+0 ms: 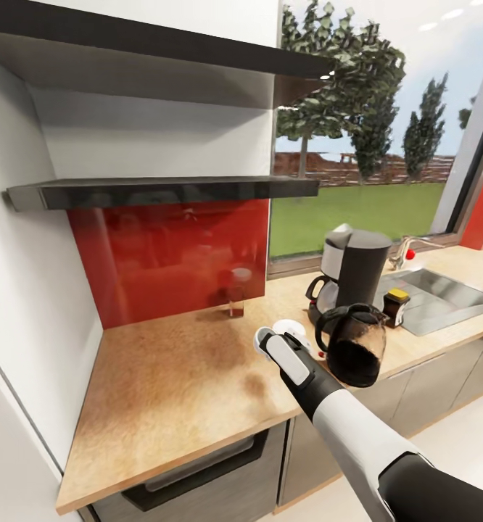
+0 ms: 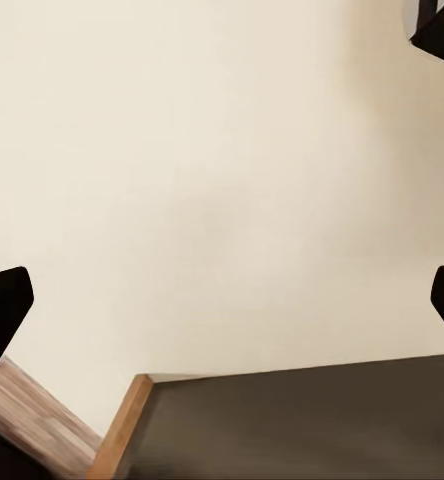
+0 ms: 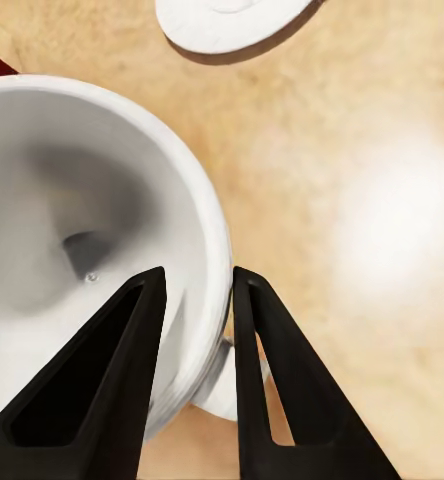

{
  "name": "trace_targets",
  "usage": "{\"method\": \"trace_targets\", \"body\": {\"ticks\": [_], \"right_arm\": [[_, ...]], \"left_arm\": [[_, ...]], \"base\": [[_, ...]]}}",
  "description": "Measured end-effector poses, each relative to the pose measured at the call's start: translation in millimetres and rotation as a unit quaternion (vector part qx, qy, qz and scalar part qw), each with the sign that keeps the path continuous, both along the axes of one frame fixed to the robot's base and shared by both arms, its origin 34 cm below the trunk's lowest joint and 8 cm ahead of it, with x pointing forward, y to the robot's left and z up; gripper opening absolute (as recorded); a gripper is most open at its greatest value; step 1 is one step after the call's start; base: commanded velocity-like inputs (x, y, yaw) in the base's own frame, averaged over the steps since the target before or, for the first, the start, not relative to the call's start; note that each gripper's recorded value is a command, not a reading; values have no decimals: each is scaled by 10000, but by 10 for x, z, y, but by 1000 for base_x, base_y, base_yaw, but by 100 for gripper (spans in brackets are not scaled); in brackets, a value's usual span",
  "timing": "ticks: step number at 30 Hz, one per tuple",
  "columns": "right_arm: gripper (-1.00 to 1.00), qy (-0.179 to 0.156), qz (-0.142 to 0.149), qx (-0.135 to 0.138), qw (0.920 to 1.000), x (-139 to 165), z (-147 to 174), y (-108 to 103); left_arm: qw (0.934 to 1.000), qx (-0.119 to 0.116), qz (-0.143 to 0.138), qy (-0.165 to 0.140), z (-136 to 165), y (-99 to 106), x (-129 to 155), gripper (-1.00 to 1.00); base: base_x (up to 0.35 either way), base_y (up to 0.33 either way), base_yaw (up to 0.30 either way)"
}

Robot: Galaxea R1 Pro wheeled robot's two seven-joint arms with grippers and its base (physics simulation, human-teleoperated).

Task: Set up a coffee station on the kitchen countertop: keep the coffee maker on the countertop, move the bottle of coffee from the kitchen shelf to the counter next to the coffee maker, place a paper coffee filter on top of the coffee maker, put the saucer next to the coffee maker with the coffee cup on the saucer, and place the electric kettle next to the coffee maker.

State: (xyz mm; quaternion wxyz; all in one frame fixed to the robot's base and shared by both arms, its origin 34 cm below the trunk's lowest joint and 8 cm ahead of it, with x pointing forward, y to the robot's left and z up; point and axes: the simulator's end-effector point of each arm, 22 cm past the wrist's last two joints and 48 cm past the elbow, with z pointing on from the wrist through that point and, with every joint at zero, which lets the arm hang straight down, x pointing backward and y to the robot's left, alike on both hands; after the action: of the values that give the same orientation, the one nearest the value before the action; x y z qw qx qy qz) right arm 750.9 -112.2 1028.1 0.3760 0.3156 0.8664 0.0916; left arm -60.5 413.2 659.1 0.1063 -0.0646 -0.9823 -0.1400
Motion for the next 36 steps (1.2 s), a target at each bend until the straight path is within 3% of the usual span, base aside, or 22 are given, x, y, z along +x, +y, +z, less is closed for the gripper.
{"method": "trace_targets", "body": {"ticks": [36], "right_arm": [[-100, 54, -28, 140, 9999, -15, -22, 33]], "left_arm": [[10000, -18, 9, 27, -5, -35, -12, 100]], "base": [[65, 0, 0]]}}
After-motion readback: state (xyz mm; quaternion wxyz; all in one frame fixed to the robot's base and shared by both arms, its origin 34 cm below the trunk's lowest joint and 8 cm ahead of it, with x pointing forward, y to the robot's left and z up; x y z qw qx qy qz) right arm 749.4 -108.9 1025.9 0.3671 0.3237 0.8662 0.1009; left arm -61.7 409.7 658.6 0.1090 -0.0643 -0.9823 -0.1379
